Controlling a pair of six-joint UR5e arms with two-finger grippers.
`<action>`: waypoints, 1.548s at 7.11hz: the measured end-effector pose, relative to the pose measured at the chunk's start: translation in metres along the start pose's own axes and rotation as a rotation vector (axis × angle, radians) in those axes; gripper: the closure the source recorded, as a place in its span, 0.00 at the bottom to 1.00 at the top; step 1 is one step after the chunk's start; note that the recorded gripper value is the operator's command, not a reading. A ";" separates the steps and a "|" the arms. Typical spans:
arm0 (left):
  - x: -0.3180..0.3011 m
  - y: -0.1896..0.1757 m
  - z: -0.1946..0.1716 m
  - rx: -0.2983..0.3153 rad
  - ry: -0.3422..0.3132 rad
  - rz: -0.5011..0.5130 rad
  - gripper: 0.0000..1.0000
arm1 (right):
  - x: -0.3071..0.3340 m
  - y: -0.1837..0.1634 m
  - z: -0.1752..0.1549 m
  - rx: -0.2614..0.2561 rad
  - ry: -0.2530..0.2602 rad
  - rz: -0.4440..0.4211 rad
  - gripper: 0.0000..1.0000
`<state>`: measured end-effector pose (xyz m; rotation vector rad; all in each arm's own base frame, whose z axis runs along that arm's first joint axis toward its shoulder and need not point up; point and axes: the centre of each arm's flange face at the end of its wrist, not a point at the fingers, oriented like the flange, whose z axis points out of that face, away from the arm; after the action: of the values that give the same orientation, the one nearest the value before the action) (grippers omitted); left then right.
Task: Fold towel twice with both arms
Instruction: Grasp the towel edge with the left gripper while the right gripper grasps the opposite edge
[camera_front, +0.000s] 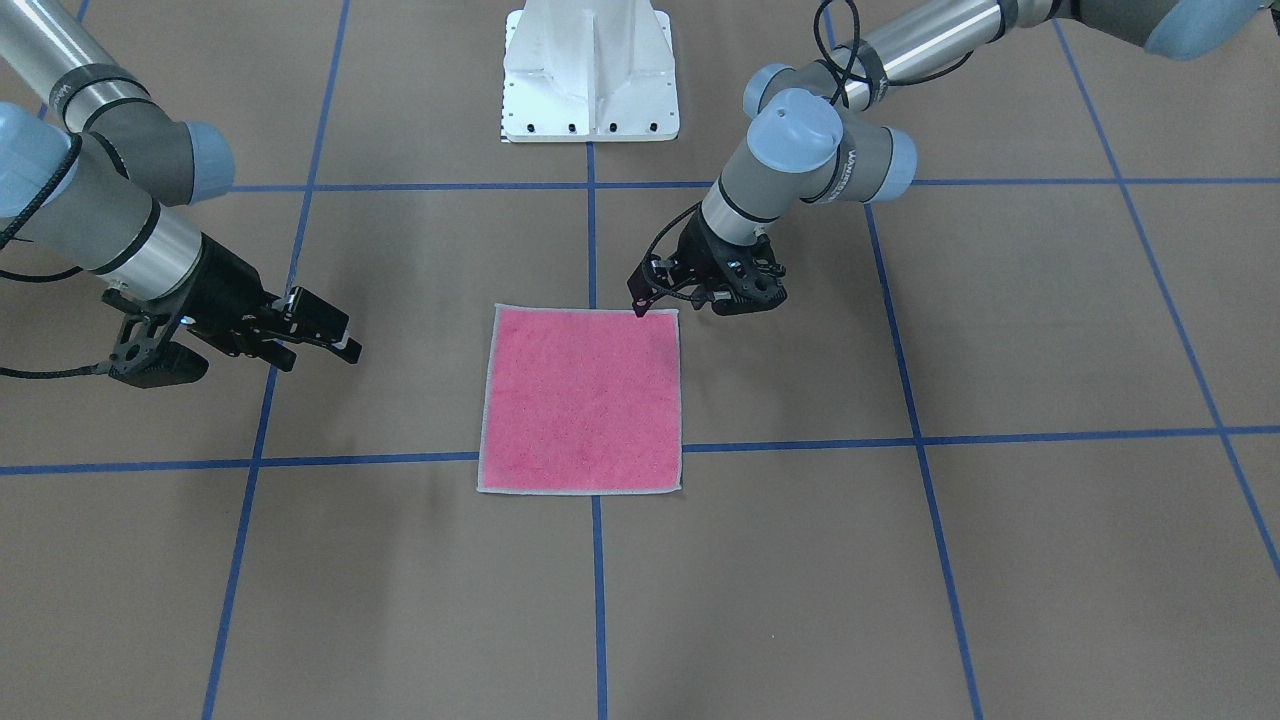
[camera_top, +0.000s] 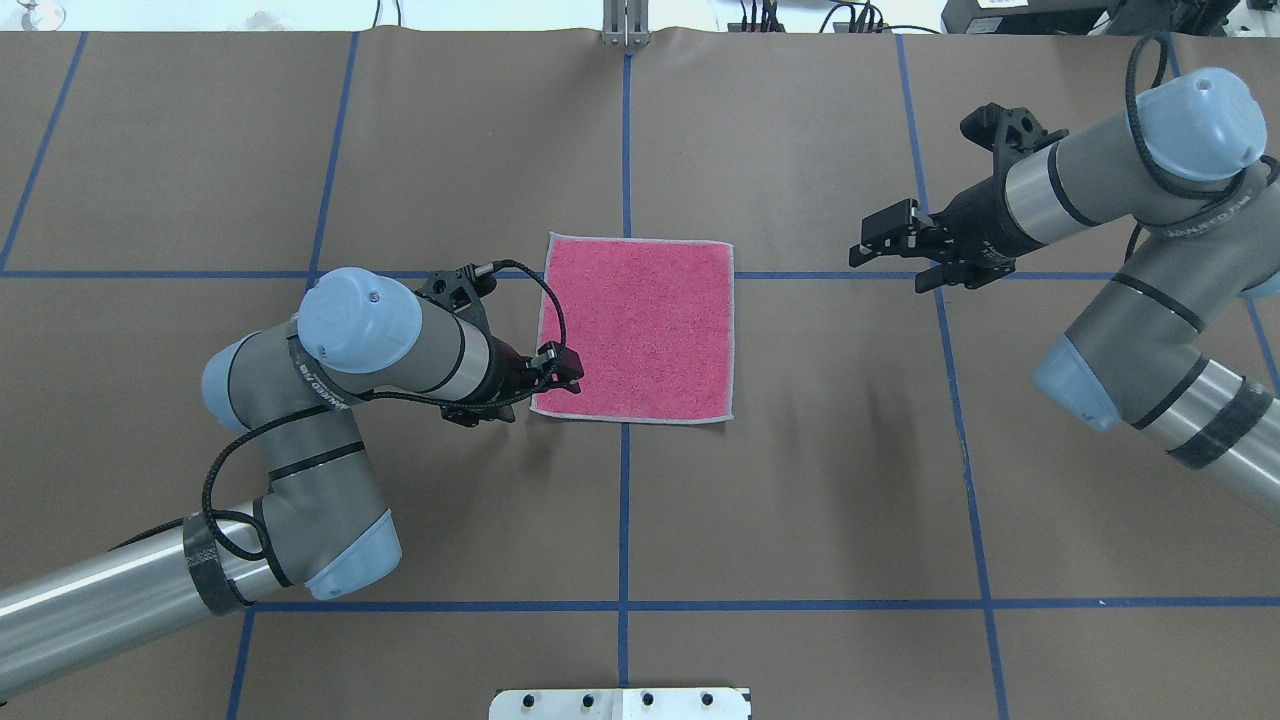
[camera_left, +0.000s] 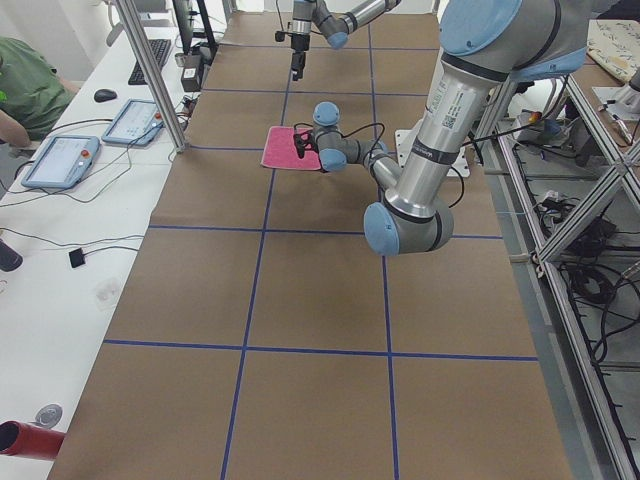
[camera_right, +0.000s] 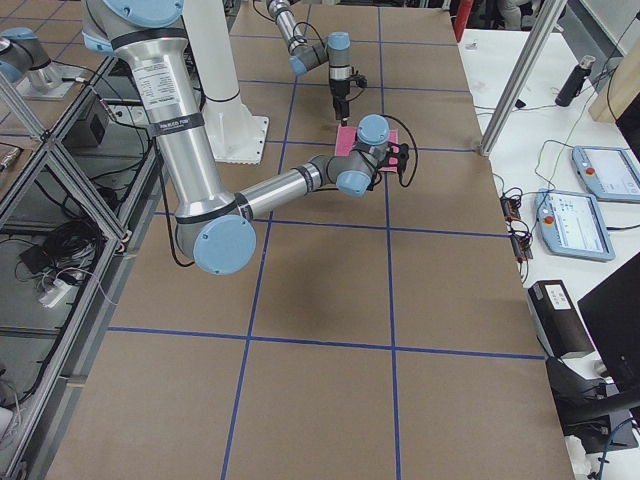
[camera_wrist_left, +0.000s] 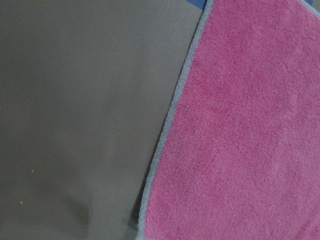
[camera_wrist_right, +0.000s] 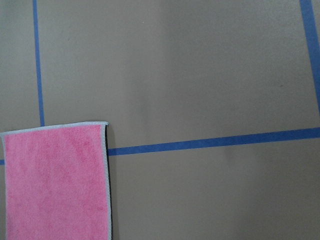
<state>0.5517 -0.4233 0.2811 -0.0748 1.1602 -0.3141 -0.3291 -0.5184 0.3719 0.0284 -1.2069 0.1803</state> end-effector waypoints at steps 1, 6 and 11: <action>0.001 0.000 0.001 0.000 -0.001 0.000 0.23 | -0.002 0.002 0.001 -0.003 -0.003 0.002 0.00; 0.008 -0.003 0.012 0.000 -0.011 -0.005 0.61 | -0.005 0.006 0.004 -0.011 -0.007 0.001 0.00; 0.014 -0.004 0.008 0.002 -0.001 -0.008 1.00 | -0.011 0.021 0.020 -0.021 -0.006 -0.002 0.01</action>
<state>0.5633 -0.4318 0.2725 -0.0777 1.1586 -0.3219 -0.3546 -0.5016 0.3673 0.0122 -1.2144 0.1662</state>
